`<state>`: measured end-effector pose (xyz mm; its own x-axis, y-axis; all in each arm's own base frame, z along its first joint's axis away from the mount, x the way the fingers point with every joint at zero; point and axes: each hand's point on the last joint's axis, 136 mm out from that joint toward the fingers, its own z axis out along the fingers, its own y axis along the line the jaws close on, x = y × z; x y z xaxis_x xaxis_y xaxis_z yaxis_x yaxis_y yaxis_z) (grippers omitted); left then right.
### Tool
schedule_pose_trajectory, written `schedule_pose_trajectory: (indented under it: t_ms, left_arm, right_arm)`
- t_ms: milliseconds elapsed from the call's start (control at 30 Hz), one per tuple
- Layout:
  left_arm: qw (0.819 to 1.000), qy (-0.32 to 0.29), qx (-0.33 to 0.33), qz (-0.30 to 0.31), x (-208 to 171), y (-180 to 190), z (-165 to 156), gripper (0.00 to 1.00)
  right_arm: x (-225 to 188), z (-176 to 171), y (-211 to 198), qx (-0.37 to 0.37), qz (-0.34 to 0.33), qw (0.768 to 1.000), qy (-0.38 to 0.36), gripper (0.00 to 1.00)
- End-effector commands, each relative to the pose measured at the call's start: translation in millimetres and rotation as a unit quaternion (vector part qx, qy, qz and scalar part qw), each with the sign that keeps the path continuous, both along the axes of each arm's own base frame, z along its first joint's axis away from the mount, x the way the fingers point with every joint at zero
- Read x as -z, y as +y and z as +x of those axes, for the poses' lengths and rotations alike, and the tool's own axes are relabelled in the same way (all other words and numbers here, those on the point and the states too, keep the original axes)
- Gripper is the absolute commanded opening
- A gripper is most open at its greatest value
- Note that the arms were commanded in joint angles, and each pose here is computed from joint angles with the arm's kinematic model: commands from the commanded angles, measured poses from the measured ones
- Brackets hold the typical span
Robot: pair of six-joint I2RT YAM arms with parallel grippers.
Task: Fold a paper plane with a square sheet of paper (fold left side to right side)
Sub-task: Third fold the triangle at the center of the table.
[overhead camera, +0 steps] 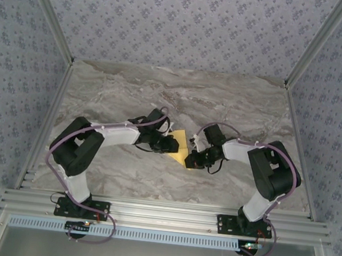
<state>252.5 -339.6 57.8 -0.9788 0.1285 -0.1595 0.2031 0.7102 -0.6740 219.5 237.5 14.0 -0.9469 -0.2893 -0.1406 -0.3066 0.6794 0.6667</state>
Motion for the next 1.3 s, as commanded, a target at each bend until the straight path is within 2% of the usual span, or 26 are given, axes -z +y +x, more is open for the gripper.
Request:
schedule_pose_trajectory:
  t_ms: [0,267,600,900,1033,1267]
  left_arm:
    - [1.000,0.000,0.010,-0.001,0.0,-11.9,-10.0,0.21]
    - [0.999,0.016,0.033,0.003,18.1,-33.9,-19.7,0.20]
    - [0.998,0.016,0.013,0.061,47.0,-14.5,-14.1,0.19]
    - [0.993,0.014,-0.032,0.110,62.7,27.1,7.7,0.18]
    - [0.988,0.011,-0.044,0.147,68.7,57.0,14.9,0.18]
    - [0.983,0.016,-0.074,0.167,68.4,102.3,25.0,0.18]
  right_arm:
    - [30.4,-24.0,-23.5,0.012,-0.066,0.996,0.055,0.09]
    - [31.8,-23.4,-25.2,0.014,-0.071,0.996,0.055,0.07]
    - [35.4,-25.2,-28.5,0.016,-0.083,0.995,0.062,0.07]
    - [37.0,-26.3,-30.1,0.017,-0.089,0.994,0.065,0.06]
    - [37.6,-26.6,-30.2,0.018,-0.090,0.994,0.067,0.06]
    - [36.9,-26.2,-30.5,0.018,-0.090,0.994,0.066,0.06]
